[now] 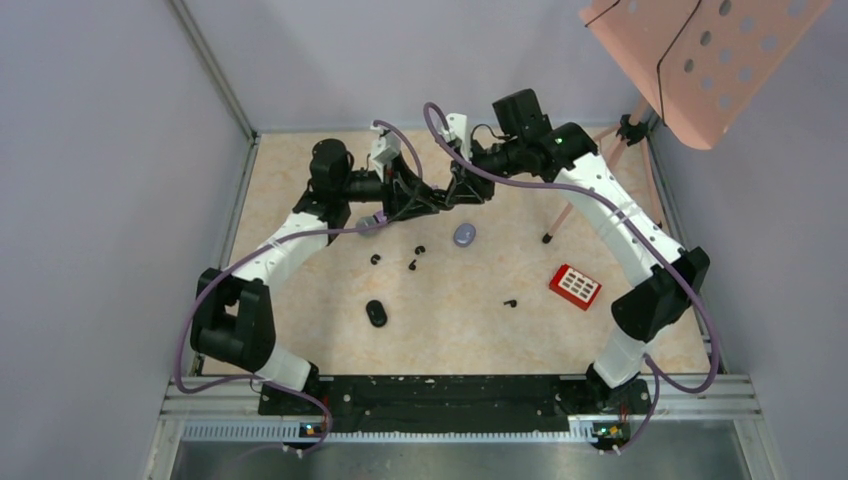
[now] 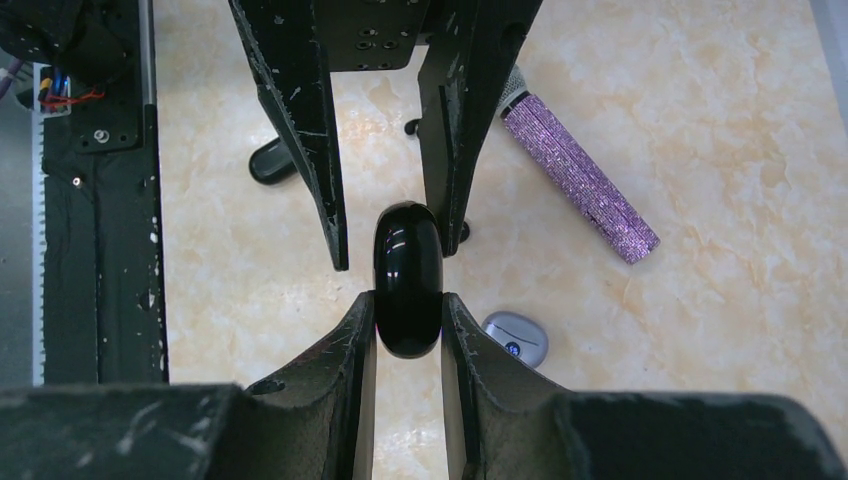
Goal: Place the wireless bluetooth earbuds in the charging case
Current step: Pick up the charging case at the center of the board, then open the charging case.
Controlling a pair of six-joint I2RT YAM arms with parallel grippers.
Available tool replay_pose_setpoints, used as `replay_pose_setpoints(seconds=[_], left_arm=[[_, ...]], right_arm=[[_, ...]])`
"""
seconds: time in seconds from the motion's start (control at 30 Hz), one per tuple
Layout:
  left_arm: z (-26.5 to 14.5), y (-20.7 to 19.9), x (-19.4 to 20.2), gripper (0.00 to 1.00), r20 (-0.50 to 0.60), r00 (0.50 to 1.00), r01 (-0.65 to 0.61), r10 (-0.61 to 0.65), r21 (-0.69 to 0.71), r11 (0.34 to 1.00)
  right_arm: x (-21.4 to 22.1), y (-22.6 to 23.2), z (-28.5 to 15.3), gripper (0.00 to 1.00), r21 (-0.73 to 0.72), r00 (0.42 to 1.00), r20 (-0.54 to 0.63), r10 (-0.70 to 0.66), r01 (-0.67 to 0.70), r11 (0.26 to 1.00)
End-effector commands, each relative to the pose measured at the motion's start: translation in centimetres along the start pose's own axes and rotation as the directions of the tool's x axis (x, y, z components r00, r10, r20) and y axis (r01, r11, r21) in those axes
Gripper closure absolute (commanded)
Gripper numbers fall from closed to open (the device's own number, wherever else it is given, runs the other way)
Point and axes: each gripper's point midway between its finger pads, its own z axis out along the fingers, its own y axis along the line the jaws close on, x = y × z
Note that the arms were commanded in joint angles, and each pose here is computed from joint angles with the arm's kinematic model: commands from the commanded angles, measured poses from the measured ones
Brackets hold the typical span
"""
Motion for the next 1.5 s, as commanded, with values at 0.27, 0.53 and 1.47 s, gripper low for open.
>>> replay_pose_setpoints(seconds=[0.27,0.53,1.47], left_arm=[[0.7,-0.2,0.0,0.71,0.004,0.999,-0.044,0.044,0.039,0.998],[0.9,-0.1,0.3,0.86,0.002,0.999,-0.047,0.047,0.049,0.998],[0.7,-0.2,0.8,1.00,0.038,0.997,-0.063,0.062,0.023,0.998]], right_arm=[[-2.6,-0.3,-0.4,0.88,0.027,0.996,0.035,-0.081,0.080,0.996],[-2.5,-0.5,-0.2,0.88,0.032,0.997,0.031,-0.075,0.074,0.997],[-3.3,-4.0,-1.8,0.54,0.171,0.998,0.018,0.056,-0.058,0.983]])
